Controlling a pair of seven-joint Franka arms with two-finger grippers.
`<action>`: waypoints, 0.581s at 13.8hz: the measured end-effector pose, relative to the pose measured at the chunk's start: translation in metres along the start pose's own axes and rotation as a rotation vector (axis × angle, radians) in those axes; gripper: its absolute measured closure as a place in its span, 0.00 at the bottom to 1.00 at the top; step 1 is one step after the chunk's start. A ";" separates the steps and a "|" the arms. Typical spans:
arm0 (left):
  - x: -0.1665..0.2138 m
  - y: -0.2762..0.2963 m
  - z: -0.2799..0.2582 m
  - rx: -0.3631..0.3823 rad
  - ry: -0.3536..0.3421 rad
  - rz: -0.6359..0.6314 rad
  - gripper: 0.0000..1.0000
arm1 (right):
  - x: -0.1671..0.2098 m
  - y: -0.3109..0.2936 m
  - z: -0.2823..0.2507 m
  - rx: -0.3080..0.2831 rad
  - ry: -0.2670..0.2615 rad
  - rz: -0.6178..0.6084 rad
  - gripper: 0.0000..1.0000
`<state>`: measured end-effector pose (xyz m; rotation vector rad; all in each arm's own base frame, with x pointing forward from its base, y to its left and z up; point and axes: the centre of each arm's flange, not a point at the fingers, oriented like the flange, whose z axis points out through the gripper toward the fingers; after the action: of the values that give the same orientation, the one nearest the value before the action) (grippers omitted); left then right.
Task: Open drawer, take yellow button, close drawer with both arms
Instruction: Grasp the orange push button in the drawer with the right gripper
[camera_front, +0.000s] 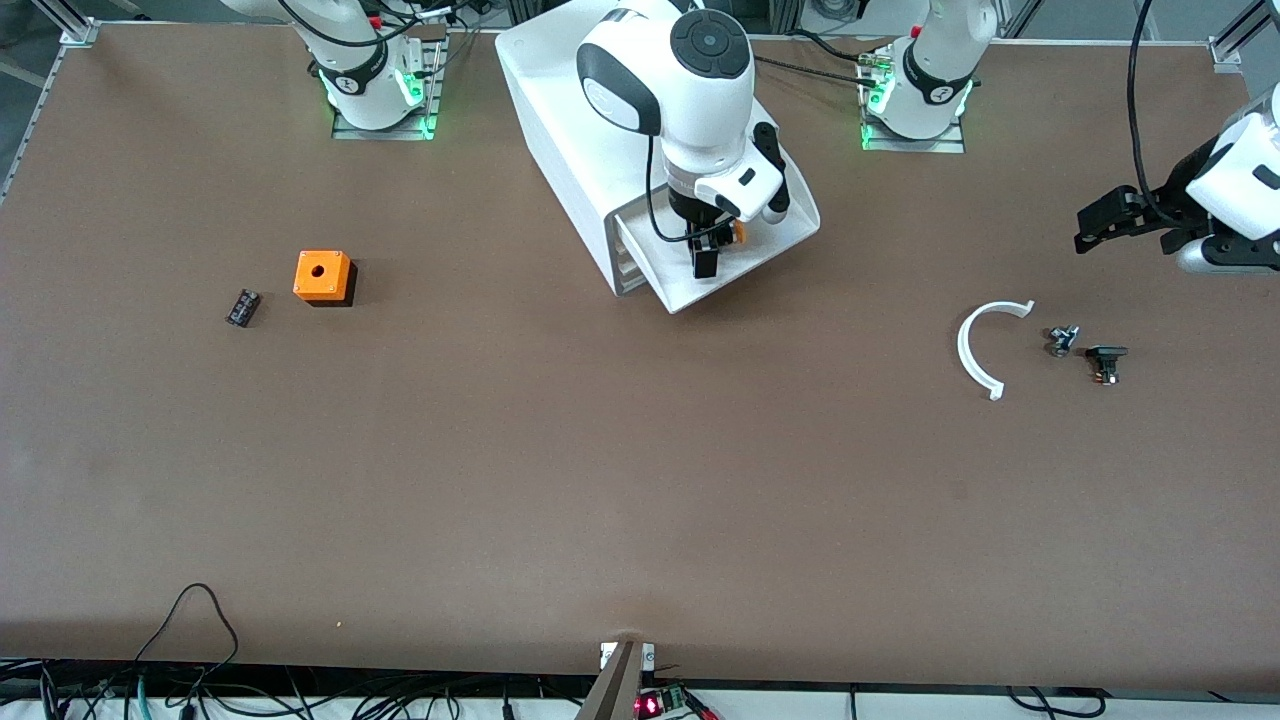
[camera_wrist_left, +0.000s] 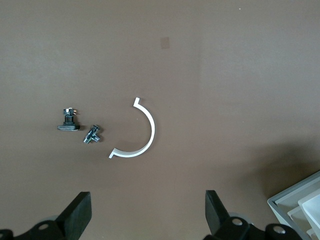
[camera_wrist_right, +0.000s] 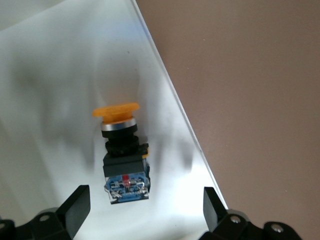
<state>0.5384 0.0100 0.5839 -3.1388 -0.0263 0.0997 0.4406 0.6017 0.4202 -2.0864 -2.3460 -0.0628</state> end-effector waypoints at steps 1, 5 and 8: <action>0.001 -0.002 0.001 -0.001 -0.003 -0.003 0.00 | 0.001 -0.002 0.002 0.006 -0.002 -0.003 0.00; 0.001 -0.002 0.003 -0.002 -0.007 -0.004 0.00 | 0.005 -0.004 0.018 0.026 -0.015 -0.009 0.00; 0.001 -0.002 0.003 -0.001 -0.007 -0.003 0.00 | 0.009 -0.008 0.026 0.037 -0.017 -0.016 0.00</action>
<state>0.5395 0.0120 0.5809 -3.1398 -0.0318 0.1109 0.4327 0.6101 0.3944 -2.0600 -2.3553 -0.0016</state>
